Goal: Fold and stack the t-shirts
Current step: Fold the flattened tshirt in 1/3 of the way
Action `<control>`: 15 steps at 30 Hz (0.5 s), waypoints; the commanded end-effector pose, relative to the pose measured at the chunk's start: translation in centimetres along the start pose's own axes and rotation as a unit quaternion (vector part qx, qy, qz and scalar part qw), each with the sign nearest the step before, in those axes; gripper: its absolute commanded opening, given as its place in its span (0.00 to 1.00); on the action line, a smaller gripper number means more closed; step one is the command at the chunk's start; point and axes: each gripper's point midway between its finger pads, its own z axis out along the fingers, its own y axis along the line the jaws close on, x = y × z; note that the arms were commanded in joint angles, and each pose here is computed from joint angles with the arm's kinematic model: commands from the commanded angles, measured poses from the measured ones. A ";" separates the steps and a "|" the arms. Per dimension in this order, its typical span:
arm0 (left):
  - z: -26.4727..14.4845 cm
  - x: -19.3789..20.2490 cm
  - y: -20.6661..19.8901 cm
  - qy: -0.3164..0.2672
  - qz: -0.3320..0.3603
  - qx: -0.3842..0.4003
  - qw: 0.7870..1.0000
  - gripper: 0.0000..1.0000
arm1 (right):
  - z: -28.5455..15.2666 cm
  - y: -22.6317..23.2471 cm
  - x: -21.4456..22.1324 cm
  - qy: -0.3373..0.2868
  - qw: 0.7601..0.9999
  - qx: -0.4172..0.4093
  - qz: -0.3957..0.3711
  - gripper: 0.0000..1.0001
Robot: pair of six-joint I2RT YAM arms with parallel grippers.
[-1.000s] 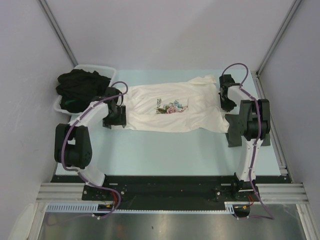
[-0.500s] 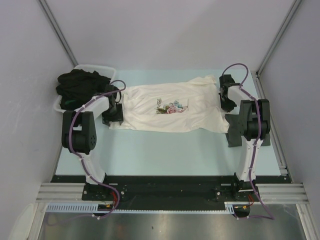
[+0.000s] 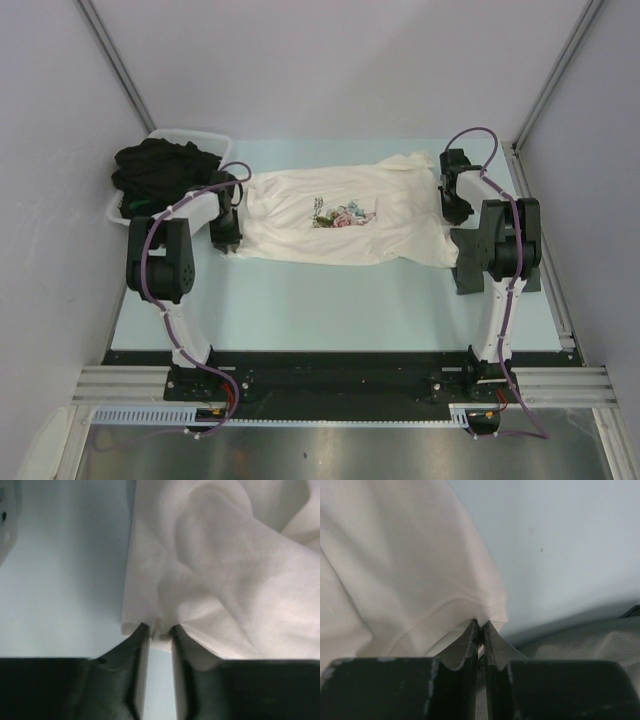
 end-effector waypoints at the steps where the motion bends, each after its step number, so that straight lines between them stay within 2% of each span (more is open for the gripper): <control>1: 0.7 1.4 2.5 0.028 -0.012 -0.043 0.999 0.18 | -1.4 -1.1 0.0 0.007 1.000 0.008 0.009 0.11; 3: 0.7 2.4 3.5 0.039 -0.012 -0.059 0.997 0.11 | -1.7 -1.5 -0.1 0.004 1.000 0.012 0.013 0.11; 5: 0.3 2.6 4.4 0.036 -0.015 -0.067 0.997 0.08 | -1.7 -2.0 -0.1 0.004 1.000 0.019 0.015 0.10; 15: -1.1 4.1 7.9 0.052 -0.033 -0.116 0.991 0.06 | -2.9 -1.5 -0.2 0.000 1.000 0.018 0.011 0.08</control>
